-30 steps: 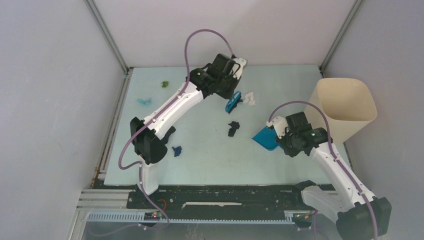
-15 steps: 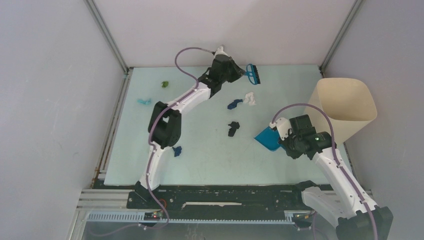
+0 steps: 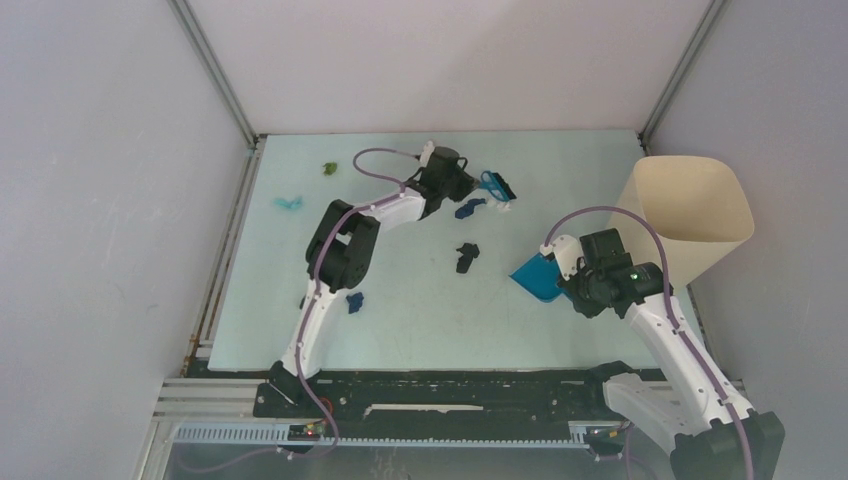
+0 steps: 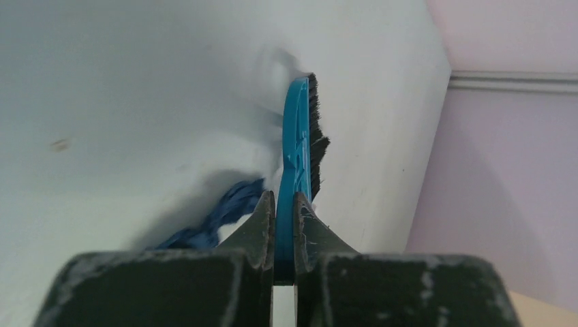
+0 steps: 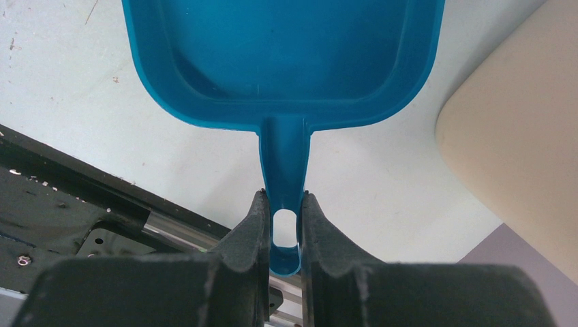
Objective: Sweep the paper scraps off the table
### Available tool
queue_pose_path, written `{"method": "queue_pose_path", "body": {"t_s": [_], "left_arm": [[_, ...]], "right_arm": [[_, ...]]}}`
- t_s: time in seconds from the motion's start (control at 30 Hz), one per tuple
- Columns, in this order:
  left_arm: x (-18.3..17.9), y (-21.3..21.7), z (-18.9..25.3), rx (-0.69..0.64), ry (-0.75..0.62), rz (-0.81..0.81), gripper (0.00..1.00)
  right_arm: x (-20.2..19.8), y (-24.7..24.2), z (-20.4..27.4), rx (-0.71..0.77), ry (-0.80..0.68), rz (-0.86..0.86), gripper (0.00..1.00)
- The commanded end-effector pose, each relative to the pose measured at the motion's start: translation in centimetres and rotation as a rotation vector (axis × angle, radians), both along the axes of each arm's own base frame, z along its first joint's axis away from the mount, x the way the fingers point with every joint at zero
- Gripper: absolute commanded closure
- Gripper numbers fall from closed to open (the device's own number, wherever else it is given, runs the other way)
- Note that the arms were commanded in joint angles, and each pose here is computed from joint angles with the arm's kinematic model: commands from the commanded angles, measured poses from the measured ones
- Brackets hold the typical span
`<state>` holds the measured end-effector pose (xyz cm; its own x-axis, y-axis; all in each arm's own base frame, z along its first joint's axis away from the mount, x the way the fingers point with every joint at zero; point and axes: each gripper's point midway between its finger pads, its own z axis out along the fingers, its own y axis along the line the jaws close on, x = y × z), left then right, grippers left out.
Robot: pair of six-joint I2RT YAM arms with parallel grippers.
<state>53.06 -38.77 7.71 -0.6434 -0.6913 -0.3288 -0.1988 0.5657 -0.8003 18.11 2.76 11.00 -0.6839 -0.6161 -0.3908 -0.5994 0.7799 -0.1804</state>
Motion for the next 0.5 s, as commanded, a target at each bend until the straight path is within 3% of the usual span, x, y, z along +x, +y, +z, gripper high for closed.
{"method": "queue_pose_path", "body": {"t_s": [0.0,0.23,0.47], "left_arm": [[-0.8,4.6,3.9,0.014,-0.018,0.123,1.0],[-8.7,10.4,2.0,0.07,0.039,0.129,1.0],[-14.7,14.5,5.1,0.132,-0.038,0.091,1.0]], "right_arm": [[0.8,0.0,0.2,0.003,-0.026,-0.015,0.87],[0.7,0.2,0.3,0.007,-0.033,-0.005,0.87],[0.8,1.0,0.1,0.006,-0.021,0.035,0.87]]}}
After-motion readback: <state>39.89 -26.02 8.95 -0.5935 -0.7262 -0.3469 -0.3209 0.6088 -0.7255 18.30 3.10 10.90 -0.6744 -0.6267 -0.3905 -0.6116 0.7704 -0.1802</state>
